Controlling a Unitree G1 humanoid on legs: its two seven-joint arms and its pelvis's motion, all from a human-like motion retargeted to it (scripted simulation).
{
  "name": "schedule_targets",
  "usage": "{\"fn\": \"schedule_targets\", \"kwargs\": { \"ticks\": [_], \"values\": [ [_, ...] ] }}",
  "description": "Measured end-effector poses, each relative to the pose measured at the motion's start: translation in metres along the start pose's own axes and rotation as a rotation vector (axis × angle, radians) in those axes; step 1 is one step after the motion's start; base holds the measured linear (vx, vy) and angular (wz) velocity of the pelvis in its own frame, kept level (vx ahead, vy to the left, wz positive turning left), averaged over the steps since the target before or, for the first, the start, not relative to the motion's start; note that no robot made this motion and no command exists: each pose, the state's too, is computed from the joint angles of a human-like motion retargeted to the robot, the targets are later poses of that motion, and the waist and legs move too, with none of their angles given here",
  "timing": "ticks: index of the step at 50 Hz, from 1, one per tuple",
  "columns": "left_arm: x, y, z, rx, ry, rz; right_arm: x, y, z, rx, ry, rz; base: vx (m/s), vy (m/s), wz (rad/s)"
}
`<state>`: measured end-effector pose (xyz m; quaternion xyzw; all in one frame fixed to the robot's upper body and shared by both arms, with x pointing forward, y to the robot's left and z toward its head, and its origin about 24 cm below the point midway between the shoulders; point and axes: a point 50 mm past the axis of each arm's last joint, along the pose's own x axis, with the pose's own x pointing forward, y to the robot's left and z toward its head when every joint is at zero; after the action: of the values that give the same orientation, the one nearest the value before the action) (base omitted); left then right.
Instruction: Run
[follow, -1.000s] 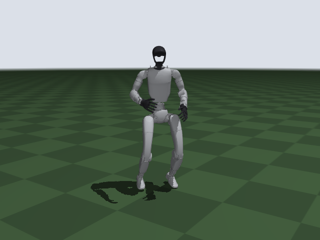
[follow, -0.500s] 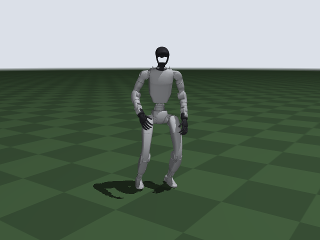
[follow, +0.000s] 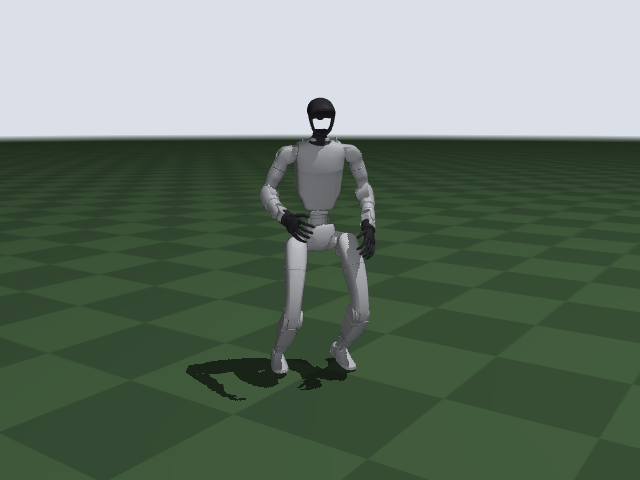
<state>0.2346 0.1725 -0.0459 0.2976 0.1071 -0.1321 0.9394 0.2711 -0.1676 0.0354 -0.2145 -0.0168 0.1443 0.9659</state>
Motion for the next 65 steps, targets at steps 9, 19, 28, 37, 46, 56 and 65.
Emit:
{"fn": "schedule_targets", "kwargs": {
  "ticks": [9,19,28,37,46,56,65],
  "values": [
    [0.008,0.034,0.055,-0.075,-0.255,0.243,0.005,-0.021,0.072,0.163,-0.341,-0.204,0.03,-0.05,0.25],
    [0.008,0.068,0.091,-0.19,-0.4,0.506,0.001,-0.034,0.1,0.11,-0.473,-0.285,-0.04,-0.01,0.31],
    [0.005,0.086,0.104,-0.261,-0.467,0.668,-0.002,-0.05,0.112,0.134,-0.536,-0.444,-0.01,-0.01,0.11],
    [0.003,0.055,0.081,-0.276,-0.371,0.543,0.007,-0.017,0.082,0.158,-0.399,-0.306,-0.02,0.0,0.05],
    [-0.011,0.043,0.056,-0.277,-0.274,0.515,0.002,-0.009,0.086,0.069,-0.425,-0.258,0.0,0.0,0.0],
    [-0.009,0.025,0.047,-0.361,-0.219,0.495,0.003,-0.002,0.069,0.102,-0.348,-0.268,-0.01,-0.01,0.16],
    [-0.01,0.045,0.06,-0.373,-0.287,0.534,0.003,-0.003,0.094,0.054,-0.465,-0.195,-0.03,-0.02,0.22]
  ]
}}
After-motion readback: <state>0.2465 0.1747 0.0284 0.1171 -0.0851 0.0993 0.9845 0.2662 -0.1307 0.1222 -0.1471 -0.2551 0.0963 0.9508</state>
